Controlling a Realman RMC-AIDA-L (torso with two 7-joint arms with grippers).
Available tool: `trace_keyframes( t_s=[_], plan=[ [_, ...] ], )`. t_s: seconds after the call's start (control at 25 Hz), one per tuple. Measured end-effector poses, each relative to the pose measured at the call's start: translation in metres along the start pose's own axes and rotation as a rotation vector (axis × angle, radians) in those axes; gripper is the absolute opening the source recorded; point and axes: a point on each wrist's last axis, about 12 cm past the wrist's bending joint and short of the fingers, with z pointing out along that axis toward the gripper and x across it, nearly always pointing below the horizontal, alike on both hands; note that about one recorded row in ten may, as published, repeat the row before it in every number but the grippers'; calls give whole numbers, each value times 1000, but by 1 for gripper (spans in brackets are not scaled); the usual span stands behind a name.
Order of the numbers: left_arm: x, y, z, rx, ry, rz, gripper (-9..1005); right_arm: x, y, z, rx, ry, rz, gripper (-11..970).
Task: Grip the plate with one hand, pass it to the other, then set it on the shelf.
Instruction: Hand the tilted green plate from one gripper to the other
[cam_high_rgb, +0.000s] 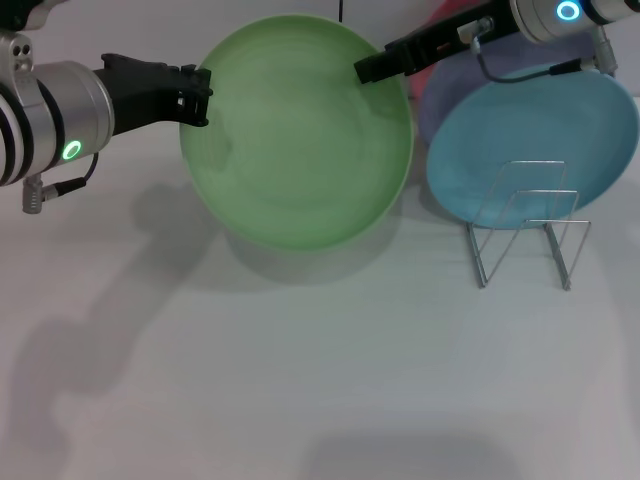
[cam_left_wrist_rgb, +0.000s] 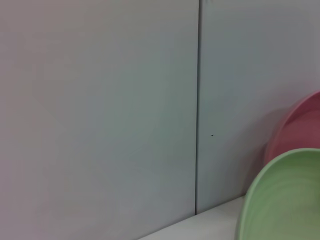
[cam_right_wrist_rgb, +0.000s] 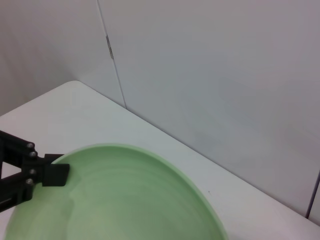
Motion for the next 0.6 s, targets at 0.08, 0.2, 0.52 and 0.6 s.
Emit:
trace_keyframes(
  t_s=[0.08,0.2,0.52,0.6],
  plan=[
    [0,0,0,1,-1,0,153,0,0,1,1,1,1,516],
    [0,-1,0,5,-1,-4,156,2,1,5,-7,17,-3,496],
    [0,0,-1,32,-11,-11,165,0,2,8,-7,19,-13,443],
    [1,1,-1,32,-10,-15,167,-2,2,8,-7,20,-12,430]
  ],
)
